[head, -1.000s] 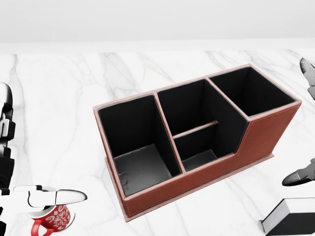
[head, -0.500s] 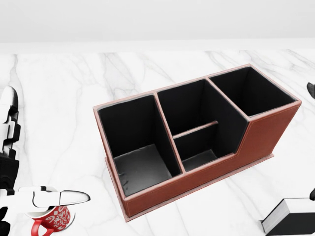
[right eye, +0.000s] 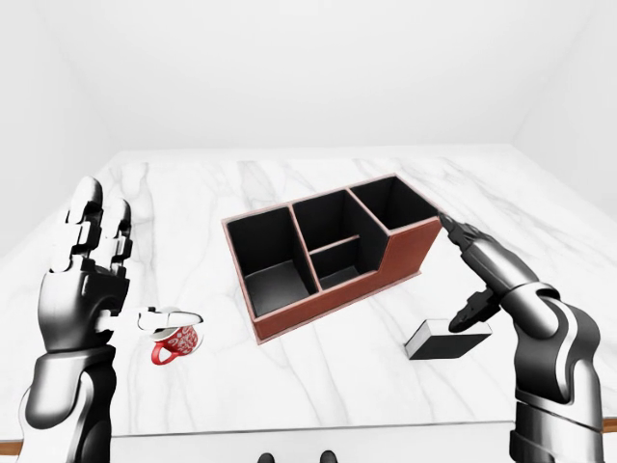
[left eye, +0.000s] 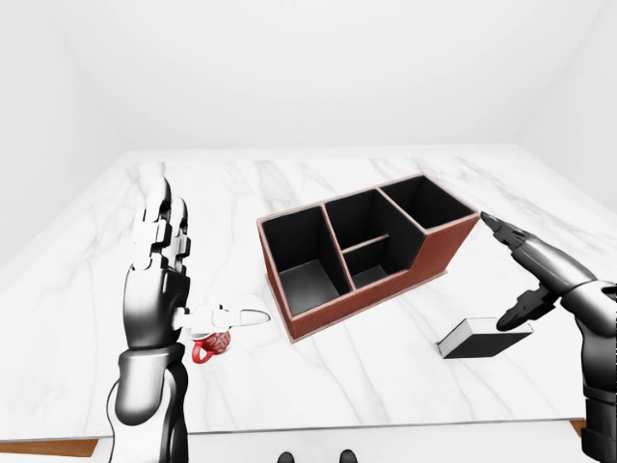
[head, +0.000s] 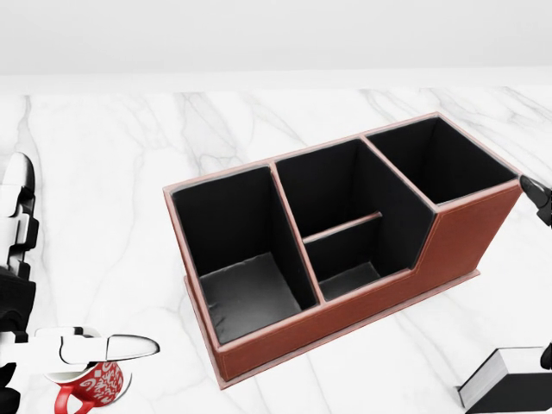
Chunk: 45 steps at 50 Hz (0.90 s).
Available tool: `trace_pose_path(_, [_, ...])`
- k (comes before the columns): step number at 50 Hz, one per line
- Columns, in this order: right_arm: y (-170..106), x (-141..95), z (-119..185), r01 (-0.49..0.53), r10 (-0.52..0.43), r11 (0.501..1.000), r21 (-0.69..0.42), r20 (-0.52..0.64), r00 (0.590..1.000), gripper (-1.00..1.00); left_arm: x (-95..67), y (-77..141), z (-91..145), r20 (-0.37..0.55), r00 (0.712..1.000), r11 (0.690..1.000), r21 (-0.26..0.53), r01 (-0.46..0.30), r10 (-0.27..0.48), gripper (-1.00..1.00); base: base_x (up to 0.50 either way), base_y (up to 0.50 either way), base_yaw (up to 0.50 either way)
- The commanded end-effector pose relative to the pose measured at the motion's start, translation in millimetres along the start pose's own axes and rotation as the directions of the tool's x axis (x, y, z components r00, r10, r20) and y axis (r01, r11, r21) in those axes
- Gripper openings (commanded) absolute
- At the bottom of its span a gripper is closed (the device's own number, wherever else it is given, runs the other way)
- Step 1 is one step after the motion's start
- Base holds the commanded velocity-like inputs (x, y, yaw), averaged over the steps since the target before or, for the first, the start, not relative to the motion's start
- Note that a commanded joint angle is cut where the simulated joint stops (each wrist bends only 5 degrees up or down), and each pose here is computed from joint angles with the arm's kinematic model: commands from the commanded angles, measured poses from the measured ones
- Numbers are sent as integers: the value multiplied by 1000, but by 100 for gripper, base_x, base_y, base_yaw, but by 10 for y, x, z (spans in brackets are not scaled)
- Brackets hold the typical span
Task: Pick up the book and place it in the back compartment of the caddy.
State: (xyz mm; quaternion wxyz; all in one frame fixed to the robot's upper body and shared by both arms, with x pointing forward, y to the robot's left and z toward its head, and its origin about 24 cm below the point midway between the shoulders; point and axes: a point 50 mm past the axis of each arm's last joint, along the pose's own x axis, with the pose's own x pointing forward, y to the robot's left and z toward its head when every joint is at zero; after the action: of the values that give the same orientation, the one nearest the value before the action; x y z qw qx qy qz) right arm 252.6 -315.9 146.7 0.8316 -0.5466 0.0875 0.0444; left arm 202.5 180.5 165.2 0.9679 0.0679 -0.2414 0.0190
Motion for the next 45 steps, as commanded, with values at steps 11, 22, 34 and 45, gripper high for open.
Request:
trace_pose_path(11, [226, -40, -90, -66, 64, 998, -24, -71, 995, 100, -1, 0, 1, 0, 1000, 1000, 0, -1, 1, 100, 0, 0, 0])
trace_pose_path(22, [308, -74, -90, -80, 77, 996, -36, -90, 993, 100, -1, -4, 13, 5, 1000, 1000, 1, 1, -1, 100, 0, 0, 0])
trace_pose_path(34, [433, -66, -148, -127, 122, 991, -34, -126, 985, 100, -3, -8, 3, 0, 1000, 1000, 1, 1, -1, 100, 0, 0, 0])
trace_pose_path(45, [565, -16, -201, -186, 181, 982, -21, -150, 972, 100, -3, -11, -5, -3, 1000, 1000, 2, 2, -2, 100, 0, 0, 0])
